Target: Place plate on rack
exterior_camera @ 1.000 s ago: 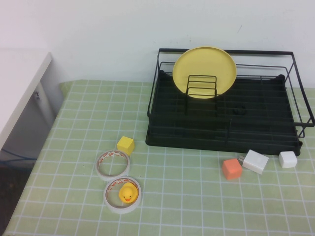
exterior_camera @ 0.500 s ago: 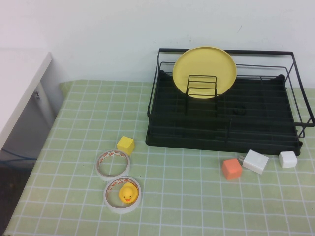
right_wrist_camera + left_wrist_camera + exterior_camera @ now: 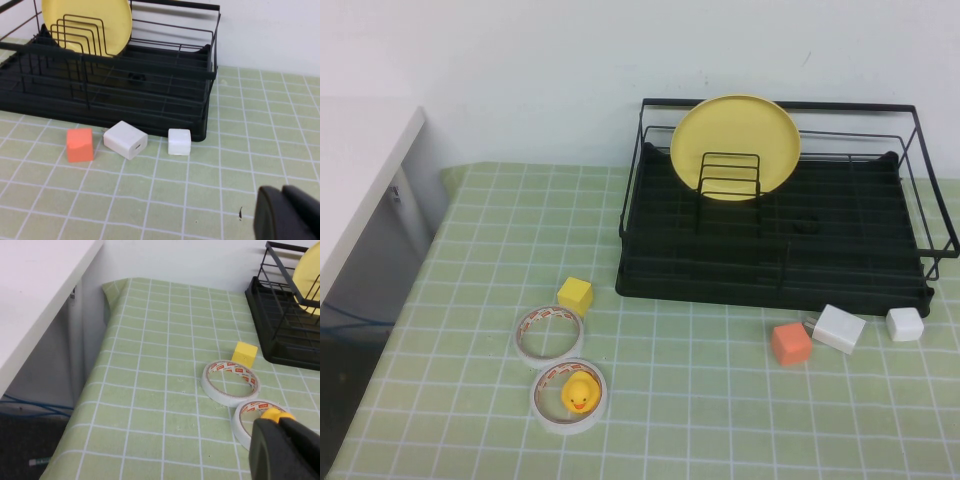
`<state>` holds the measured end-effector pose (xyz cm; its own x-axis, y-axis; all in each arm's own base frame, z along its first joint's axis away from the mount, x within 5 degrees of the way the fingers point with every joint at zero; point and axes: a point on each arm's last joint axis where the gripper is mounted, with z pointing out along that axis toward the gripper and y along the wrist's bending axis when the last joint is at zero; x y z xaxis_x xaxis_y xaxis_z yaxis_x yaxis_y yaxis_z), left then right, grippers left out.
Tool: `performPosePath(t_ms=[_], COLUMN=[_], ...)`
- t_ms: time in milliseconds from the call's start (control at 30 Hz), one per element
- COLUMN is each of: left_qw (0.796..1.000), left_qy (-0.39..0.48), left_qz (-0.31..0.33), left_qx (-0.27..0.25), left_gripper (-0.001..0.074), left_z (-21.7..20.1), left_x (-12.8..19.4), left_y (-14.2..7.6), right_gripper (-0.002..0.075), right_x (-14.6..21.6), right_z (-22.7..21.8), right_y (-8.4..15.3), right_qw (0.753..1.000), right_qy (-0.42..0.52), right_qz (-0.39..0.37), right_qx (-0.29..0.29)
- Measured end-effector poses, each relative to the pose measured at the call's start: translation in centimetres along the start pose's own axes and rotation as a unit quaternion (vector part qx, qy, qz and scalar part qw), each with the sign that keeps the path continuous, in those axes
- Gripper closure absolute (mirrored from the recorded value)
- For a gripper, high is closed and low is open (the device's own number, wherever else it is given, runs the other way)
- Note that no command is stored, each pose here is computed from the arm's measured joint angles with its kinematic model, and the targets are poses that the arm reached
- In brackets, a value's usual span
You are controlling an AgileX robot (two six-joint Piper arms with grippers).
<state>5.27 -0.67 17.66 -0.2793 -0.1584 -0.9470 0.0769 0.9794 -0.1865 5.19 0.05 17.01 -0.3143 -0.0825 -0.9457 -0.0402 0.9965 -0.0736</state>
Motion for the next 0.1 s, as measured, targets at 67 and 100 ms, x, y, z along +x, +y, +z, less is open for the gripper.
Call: performPosePath(t_ms=[67, 100], left_qw=[1.000, 1.000], left_qy=[0.000, 0.000], left_qz=[0.000, 0.000], left_qx=[0.000, 0.000], left_gripper=[0.0736, 0.0736], left_z=[0.00, 0.00], left_x=[0.00, 0.00], left_y=[0.00, 0.00], right_gripper=[0.0715, 0.0715], right_x=[0.00, 0.00], right_z=[0.00, 0.00], right_y=[0.00, 0.00], right_qw=[1.000, 1.000], right_qy=[0.000, 0.000], right_qz=[0.000, 0.000], right_qx=[0.000, 0.000])
